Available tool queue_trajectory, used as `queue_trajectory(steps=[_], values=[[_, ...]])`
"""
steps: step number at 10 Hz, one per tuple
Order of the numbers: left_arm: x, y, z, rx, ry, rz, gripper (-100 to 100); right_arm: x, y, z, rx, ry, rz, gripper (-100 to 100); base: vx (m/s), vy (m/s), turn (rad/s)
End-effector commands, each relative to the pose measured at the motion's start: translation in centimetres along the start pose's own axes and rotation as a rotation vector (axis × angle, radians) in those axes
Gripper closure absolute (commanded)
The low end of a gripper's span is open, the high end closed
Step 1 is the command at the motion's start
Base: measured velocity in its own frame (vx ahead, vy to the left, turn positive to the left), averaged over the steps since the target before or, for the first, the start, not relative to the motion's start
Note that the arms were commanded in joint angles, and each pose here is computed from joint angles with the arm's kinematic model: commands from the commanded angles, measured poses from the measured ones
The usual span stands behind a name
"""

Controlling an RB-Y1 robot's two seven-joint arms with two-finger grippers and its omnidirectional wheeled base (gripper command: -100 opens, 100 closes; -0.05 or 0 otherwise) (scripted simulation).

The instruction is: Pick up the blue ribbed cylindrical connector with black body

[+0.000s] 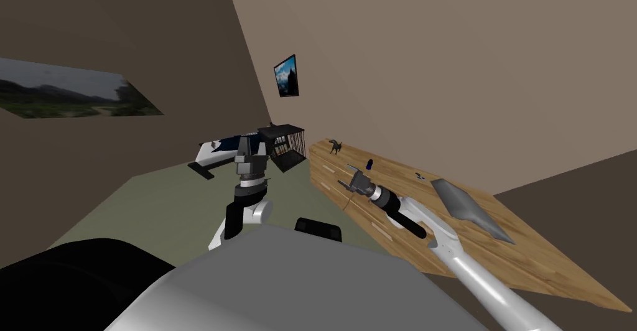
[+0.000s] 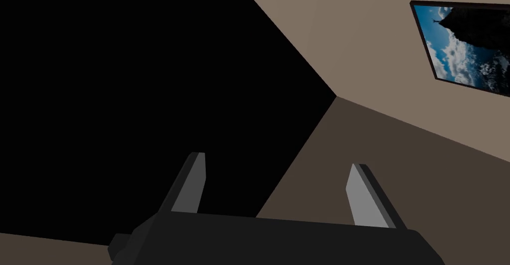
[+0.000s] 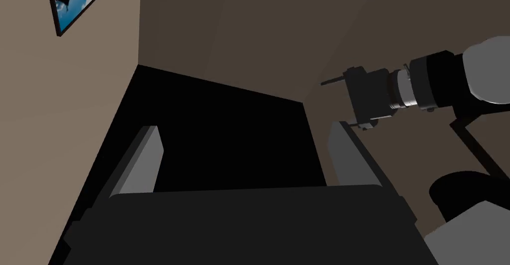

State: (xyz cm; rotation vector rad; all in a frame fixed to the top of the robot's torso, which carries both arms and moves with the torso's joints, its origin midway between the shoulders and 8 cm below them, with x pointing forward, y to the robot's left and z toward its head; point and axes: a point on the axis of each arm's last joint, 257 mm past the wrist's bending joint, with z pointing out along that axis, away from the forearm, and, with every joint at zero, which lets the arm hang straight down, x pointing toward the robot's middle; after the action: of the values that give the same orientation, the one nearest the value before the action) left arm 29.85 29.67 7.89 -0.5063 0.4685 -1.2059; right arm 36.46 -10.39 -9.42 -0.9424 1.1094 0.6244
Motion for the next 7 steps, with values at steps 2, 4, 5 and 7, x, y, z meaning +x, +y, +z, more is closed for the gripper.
queue_trajectory(steps=[2, 4, 5, 7], values=[[0.0, 0.0, 0.0, 0.0, 0.0, 0.0, 0, 1.3, 0.1, -1.0, -0.04, 0.061, -0.052, -100, 0.001, -0.008, 0.028], [0.0, 0.0, 0.0, 0.0, 0.0, 0.0, 0, 3.8, 0.5, -2.2, -0.102, 0.147, -0.128, -100, 0.006, -0.004, 0.145], [0.0, 0.0, 0.0, 0.0, 0.0, 0.0, 0, 6.0, 0.9, -3.2, -0.154, 0.209, -0.189, -100, 0.016, -0.004, 0.179], [0.0, 0.0, 0.0, 0.0, 0.0, 0.0, 0, 8.4, 1.0, -5.1, -0.218, 0.293, -0.259, -100, 0.022, -0.005, 0.136]])
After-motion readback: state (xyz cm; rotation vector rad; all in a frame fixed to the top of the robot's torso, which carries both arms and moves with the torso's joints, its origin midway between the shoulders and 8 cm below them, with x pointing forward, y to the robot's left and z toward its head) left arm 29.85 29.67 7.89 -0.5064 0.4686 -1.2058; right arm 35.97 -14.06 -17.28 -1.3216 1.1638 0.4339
